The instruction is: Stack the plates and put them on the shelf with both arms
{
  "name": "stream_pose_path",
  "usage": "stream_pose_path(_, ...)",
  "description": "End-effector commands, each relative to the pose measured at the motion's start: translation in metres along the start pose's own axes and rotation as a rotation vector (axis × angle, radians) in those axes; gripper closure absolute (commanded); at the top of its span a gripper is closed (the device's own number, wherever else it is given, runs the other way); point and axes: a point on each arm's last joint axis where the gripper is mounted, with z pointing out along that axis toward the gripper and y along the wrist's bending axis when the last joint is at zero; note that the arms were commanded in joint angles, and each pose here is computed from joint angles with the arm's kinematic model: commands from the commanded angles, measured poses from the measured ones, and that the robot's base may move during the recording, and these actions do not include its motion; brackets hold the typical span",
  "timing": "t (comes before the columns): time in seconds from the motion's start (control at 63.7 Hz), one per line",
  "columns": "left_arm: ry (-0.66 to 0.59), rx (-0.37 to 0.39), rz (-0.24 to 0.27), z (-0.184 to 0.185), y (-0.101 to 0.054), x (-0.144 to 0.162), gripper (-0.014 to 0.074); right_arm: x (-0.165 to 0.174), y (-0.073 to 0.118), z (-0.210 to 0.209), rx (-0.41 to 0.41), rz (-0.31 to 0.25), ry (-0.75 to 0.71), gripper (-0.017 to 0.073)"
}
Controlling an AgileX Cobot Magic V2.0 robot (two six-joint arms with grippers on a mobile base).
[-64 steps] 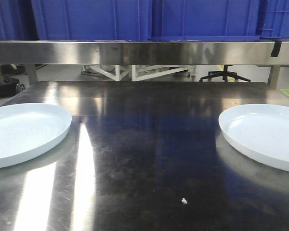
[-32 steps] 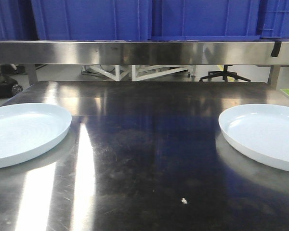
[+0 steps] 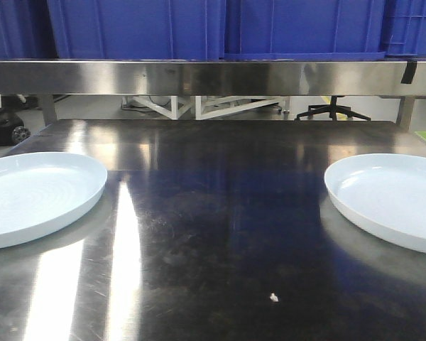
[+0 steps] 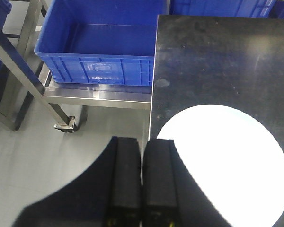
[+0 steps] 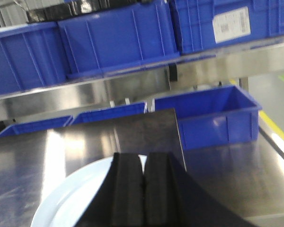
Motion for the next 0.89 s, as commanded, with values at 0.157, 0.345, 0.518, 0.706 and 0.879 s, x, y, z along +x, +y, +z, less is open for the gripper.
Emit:
stream_pose_path(0.157, -0.111, 0.007, 0.003, -0.011, 0.000, -0.015, 0.0512, -0.070, 0.019, 0.027, 0.023, 0.013, 0.115, 0.0503)
stream_pose_path(0.345, -0.109, 0.012, -0.001, -0.011, -0.001, -0.015, 0.0512, -0.099, 0.027, 0.081, 0.074, -0.044, 0.327, 0.0503)
stream_pose_path(0.518, -0.107, 0.012, -0.001, -0.011, -0.001, -0.014, 0.0512, -0.092, 0.026, 0.117, 0.104, -0.045, 0.451, 0.0503)
stream_pose_path(0.706, -0.105, 0.011, -0.001, -0.011, -0.001, -0.014, 0.0512, -0.075, 0.021, 0.135, 0.125, -0.046, 0.539, 0.0503)
stream_pose_path(0.879, -0.113, 0.012, -0.001, -0.011, -0.001, -0.015, 0.0512, -0.065, 0.019, 0.149, 0.128, -0.045, 0.556, 0.0503)
